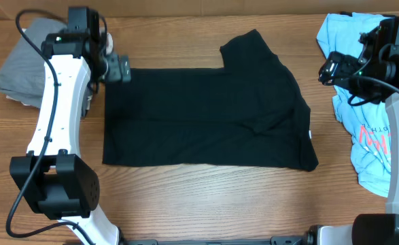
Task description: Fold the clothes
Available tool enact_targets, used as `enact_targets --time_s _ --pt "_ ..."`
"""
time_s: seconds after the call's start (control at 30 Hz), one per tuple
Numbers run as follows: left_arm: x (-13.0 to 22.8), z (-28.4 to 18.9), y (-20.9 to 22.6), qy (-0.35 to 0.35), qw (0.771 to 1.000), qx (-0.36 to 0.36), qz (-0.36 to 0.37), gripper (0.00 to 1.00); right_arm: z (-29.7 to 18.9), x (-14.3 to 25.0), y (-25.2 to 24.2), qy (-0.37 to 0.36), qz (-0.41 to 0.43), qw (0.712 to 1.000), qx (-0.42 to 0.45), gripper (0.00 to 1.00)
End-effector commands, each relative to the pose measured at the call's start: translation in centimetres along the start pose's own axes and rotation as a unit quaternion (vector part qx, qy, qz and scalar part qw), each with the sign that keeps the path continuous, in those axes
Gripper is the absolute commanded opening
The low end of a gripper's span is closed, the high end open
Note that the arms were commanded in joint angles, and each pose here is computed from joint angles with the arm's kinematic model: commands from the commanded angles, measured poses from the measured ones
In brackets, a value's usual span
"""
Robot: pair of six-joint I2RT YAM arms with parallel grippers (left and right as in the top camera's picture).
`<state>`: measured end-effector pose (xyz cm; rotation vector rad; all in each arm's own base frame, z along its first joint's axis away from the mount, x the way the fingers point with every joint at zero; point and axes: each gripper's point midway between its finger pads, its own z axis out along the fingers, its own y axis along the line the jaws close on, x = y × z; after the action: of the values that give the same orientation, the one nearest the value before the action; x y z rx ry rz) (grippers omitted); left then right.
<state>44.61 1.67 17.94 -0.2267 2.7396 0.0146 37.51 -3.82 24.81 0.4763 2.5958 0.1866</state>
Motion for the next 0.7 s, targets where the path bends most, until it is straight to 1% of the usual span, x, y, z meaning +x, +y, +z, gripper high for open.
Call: enact_targets --time_s 0.0,0.17,0.2,0.27,0.37,0.43,0.67 --pt "-1.9 -0.3 -1.4 -0.034 0.998 0.034 0.034 0.98 -0.2 -1.1 1.6 -0.020 -0.024 0.999 -0.020 0.99" --pt "-4.4 4.3 -1.8 -0.060 0.996 0.035 0.048 0.95 1.9 -1.4 3.7 -0.015 -0.047 0.998 -0.033 0.99" --pt "-4.9 6.4 -1.9 -0.061 0.995 0.034 0.065 0.95 2.8 -1.2 4.4 -0.007 -0.055 0.998 -0.036 0.99" --pt "-4.9 8.4 -1.9 -0.056 0.995 0.030 0.075 0.94 3.4 -1.0 5.0 -0.001 -0.061 0.997 -0.038 0.99" --pt "-4.7 11.1 -1.5 -0.047 0.996 0.014 0.074 0.90 4.3 -0.7 5.7 0.006 -0.069 0.997 -0.040 0.99" --pt "-4.6 12.6 -1.3 -0.043 0.996 0.008 0.073 0.89 4.7 -0.6 5.9 0.010 -0.072 0.997 -0.040 0.99" --pt "-4.6 15.7 0.4 -0.042 0.997 -0.042 0.052 0.89 5.2 -0.7 6.1 0.010 -0.073 0.996 -0.042 0.99"
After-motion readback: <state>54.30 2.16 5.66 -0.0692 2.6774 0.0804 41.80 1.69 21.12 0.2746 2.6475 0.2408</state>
